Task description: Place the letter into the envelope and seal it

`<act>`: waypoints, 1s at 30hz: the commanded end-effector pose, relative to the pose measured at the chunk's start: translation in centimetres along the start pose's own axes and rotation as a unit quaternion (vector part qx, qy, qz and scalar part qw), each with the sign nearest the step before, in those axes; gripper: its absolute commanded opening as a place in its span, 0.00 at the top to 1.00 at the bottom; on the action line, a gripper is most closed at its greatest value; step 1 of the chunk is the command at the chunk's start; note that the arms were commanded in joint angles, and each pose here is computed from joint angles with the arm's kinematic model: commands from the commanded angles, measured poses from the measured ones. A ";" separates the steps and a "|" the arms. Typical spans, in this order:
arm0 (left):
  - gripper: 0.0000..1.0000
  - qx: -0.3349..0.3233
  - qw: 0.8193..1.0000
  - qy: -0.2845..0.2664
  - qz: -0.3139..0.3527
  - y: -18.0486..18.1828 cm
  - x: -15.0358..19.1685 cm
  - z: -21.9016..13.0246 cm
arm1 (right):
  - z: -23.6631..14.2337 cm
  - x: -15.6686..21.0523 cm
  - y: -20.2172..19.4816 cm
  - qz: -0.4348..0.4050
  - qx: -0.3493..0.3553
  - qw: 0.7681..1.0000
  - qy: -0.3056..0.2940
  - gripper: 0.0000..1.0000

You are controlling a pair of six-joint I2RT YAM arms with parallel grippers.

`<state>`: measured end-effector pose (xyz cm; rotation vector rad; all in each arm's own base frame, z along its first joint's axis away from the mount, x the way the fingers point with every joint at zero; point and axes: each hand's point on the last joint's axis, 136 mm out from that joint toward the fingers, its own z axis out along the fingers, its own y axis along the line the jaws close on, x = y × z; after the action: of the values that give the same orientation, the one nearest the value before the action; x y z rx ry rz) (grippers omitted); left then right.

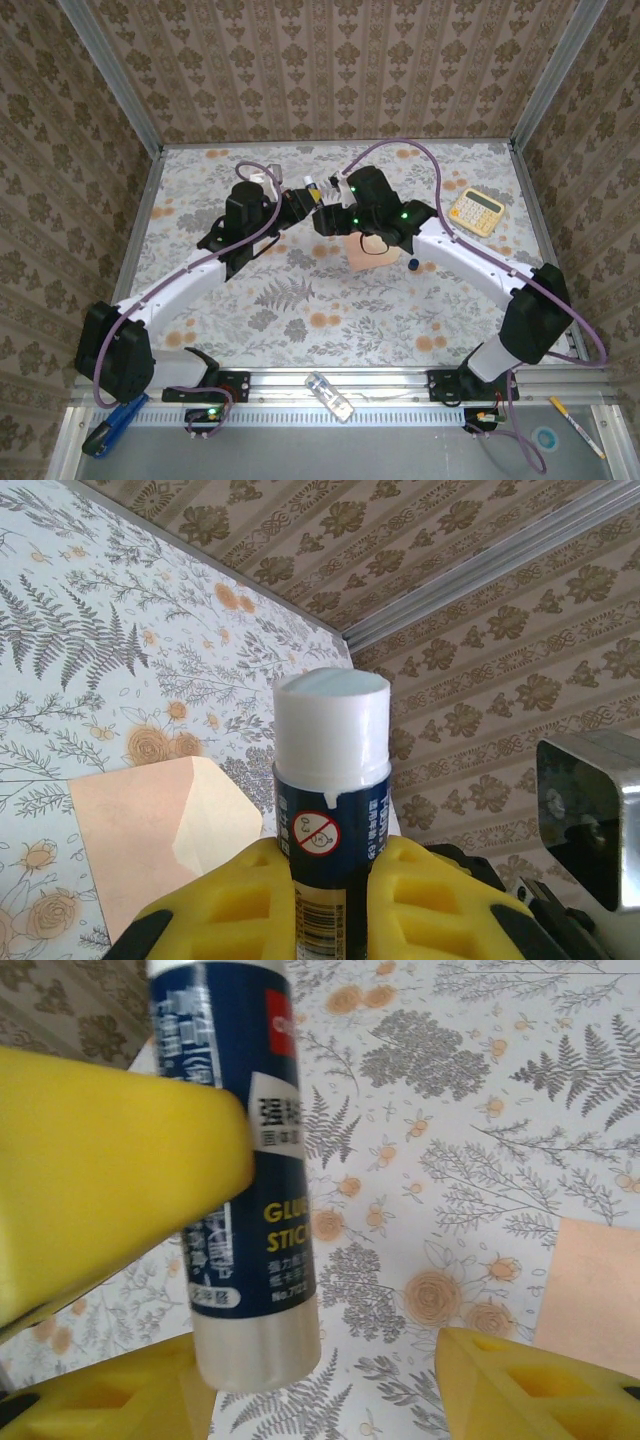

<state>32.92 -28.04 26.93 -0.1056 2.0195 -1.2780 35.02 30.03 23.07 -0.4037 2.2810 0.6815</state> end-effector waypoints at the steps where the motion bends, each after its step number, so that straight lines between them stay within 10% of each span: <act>1: 0.97 0.034 0.999 -0.026 0.012 -2.6 -1.4 -1.1 | -0.3 -1.4 -0.3 -0.008 0.022 1.000 -0.017 0.41; 14: 0.97 0.055 0.998 -0.032 -0.003 -3.1 -1.3 -1.6 | 0.1 -1.8 0.2 0.009 -0.019 0.999 -0.031 0.74; 30: 0.97 0.096 0.995 -0.024 -0.007 -4.9 -1.1 -2.6 | -4.5 -3.5 1.1 0.046 -0.217 0.973 -0.070 0.76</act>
<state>31.94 -27.87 29.62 -0.1192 1.9167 -1.3849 34.19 29.92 26.21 -0.4565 2.1096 1.1099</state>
